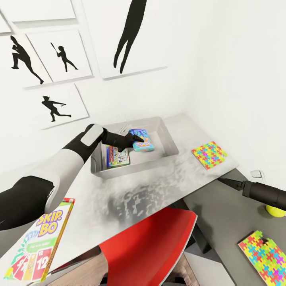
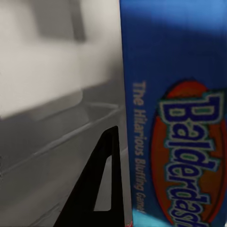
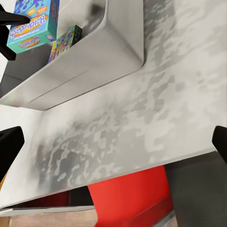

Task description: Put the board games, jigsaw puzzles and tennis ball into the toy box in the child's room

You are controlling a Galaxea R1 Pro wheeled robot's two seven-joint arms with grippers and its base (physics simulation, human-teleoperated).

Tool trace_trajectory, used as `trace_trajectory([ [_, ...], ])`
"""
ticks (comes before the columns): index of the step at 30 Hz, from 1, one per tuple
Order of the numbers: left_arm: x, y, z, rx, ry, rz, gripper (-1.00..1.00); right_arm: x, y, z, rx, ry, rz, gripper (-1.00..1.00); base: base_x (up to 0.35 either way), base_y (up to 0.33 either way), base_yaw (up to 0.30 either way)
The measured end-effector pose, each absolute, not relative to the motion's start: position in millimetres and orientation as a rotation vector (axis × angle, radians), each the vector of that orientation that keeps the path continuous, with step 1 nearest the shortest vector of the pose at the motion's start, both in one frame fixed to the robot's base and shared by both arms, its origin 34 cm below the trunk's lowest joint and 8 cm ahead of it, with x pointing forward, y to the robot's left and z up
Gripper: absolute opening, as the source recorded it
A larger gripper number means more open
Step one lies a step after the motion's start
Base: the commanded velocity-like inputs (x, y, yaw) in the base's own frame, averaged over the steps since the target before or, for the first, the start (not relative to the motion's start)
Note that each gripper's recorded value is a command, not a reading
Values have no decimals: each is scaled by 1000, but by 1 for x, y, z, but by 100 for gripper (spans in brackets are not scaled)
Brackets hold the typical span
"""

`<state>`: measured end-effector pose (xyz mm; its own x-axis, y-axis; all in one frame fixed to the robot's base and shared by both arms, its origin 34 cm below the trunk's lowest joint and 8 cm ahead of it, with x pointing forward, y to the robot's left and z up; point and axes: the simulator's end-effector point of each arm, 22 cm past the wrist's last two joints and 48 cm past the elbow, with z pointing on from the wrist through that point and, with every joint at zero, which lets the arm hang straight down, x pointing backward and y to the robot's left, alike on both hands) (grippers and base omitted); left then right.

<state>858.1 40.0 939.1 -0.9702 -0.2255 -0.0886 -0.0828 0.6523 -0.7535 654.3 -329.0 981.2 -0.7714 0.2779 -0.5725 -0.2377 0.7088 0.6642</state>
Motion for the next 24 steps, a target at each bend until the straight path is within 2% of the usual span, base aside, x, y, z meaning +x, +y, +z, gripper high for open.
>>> trace_trajectory([
  [24, 857, 42, 909, -284, 2732, -1210, -100, 653, -332, 962, 47, 2275, 999, 100, 0, 0, 0],
])
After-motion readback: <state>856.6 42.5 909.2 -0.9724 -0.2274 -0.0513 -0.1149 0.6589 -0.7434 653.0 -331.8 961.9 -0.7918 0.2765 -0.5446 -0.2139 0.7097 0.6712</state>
